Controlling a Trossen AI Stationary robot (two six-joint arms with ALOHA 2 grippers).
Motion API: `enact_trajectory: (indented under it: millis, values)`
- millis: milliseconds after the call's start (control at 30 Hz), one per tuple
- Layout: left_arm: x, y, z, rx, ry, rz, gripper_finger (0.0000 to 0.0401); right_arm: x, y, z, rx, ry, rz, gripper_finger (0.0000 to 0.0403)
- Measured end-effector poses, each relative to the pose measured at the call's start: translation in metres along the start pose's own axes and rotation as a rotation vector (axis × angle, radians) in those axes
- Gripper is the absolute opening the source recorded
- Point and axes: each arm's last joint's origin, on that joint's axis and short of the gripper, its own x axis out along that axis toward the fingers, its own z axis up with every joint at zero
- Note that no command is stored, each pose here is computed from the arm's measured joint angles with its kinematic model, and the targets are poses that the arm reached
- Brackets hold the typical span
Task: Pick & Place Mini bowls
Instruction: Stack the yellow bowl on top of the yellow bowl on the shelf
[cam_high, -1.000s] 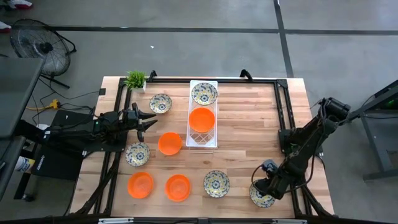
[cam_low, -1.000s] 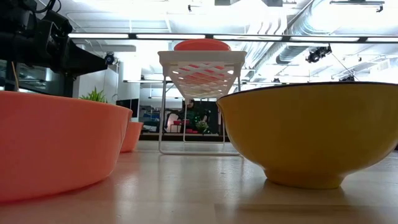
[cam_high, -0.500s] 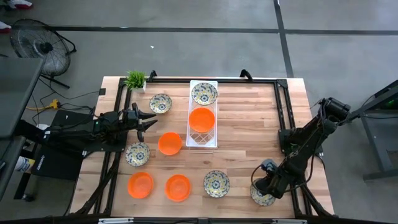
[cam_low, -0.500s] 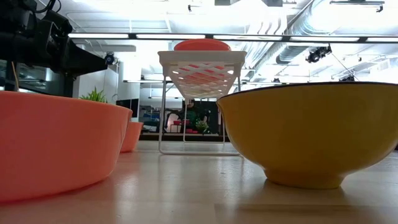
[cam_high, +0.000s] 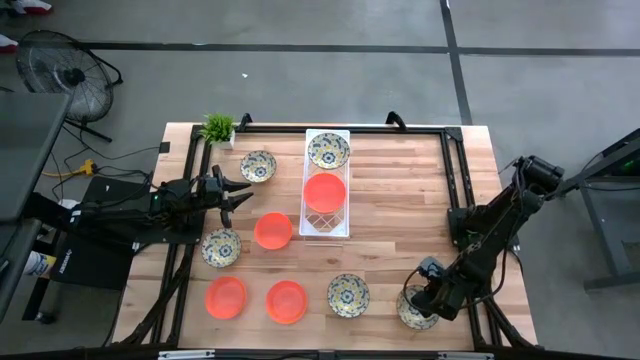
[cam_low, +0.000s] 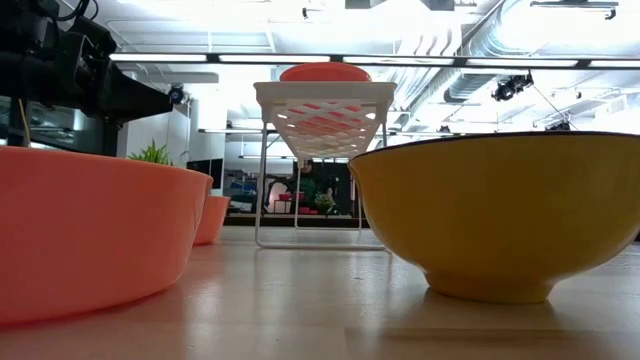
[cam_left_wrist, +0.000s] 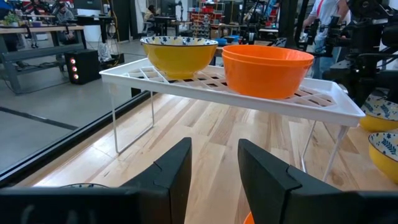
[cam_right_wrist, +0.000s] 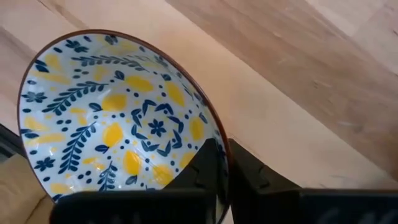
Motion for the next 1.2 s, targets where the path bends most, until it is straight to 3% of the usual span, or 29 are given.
enact_trajectory:
  millis: [333,667,867,1067,1200]
  values:
    - [0.0,0.0,0.0,0.0,0.001,0.0,0.0129,-0.009,-0.003,0.006,0.022,-0.059,0.04,0.0003]
    - [0.0,0.0,0.0,0.0,0.0,0.0,0.0129,-0.037,-0.009,0.018,0.134,-0.068,0.132,0.0002]
    - [0.0,0.0,0.0,0.0,0.0,0.0,0.0129,-0.058,-0.012,0.04,0.193,-0.108,0.215,0.0002]
    - [0.0,0.0,0.0,0.0,0.0,0.0,0.0129,-0.094,-0.014,0.072,0.263,-0.302,0.259,0.0002]
    - [0.0,0.0,0.0,0.0,0.0,0.0,0.0129,-0.127,-0.012,0.099,0.313,-0.401,0.23,0.0002]
